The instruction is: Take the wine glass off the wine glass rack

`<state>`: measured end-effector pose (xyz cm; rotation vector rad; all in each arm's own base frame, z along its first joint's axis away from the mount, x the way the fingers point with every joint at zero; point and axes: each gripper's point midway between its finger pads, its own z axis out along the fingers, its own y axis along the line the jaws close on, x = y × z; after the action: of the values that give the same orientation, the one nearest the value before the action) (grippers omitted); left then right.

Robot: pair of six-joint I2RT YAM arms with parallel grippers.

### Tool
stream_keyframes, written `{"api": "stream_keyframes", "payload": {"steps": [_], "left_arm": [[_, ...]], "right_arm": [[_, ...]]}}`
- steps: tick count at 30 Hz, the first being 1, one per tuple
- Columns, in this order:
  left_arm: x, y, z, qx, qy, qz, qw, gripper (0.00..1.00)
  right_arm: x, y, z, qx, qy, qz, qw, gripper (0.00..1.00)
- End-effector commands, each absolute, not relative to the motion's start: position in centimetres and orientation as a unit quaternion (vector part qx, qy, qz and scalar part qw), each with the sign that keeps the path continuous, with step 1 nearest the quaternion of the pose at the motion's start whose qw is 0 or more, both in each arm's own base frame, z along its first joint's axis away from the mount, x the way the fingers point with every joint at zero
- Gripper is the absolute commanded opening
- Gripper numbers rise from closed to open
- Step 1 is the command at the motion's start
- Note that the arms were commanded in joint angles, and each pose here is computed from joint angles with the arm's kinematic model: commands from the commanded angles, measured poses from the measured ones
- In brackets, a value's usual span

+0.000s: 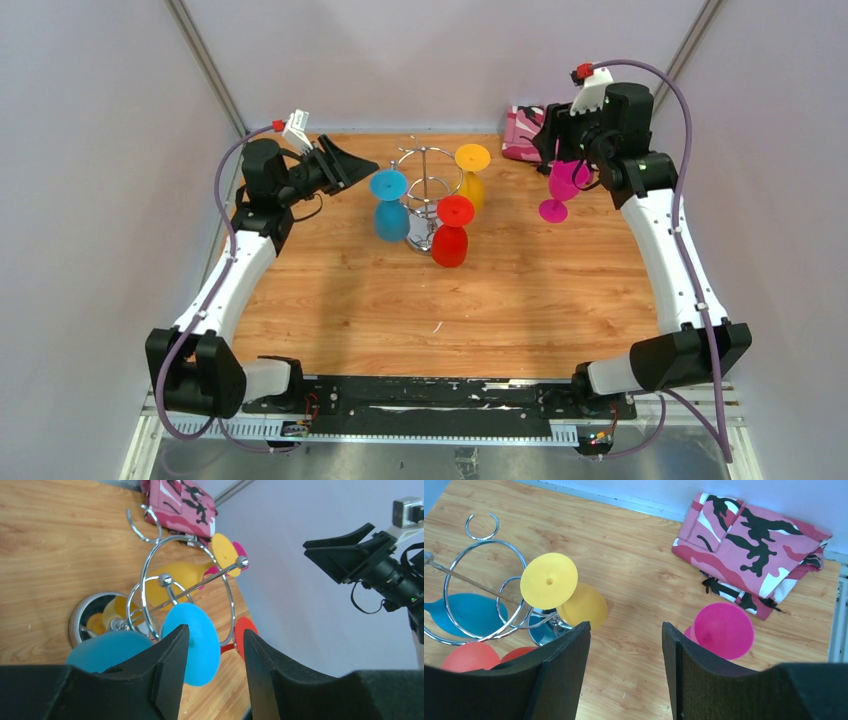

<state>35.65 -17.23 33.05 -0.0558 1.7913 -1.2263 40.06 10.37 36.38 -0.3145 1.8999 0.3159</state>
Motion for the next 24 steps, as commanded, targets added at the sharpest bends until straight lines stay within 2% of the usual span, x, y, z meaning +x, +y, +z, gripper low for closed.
{"api": "stream_keyframes", "payload": {"steps": [1,10,19,21,24], "left_arm": [[35.9,-17.2,30.7,-0.023,0.741,-0.503,0.445,0.49],[36.7,-16.0,28.5,-0.037,0.762,-0.460,0.455,0.49],[36.6,-16.1,28.1,-0.035,0.766,-0.459,0.450,0.49],[36.5,-16.2,28.0,-0.034,0.766,-0.463,0.445,0.47],[36.2,-16.4,27.5,-0.034,0.768,-0.468,0.436,0.40]], "right_arm": [[39.9,11.5,36.2,-0.142,0.802,0.153,0.559,0.59],[39.5,12.1,36.8,-0.148,0.790,0.170,0.570,0.60],[39.6,12.0,36.9,-0.144,0.788,0.170,0.575,0.59],[39.6,12.0,36.9,-0.143,0.787,0.170,0.575,0.59],[39.7,12.0,36.7,-0.141,0.789,0.169,0.574,0.59]]}}
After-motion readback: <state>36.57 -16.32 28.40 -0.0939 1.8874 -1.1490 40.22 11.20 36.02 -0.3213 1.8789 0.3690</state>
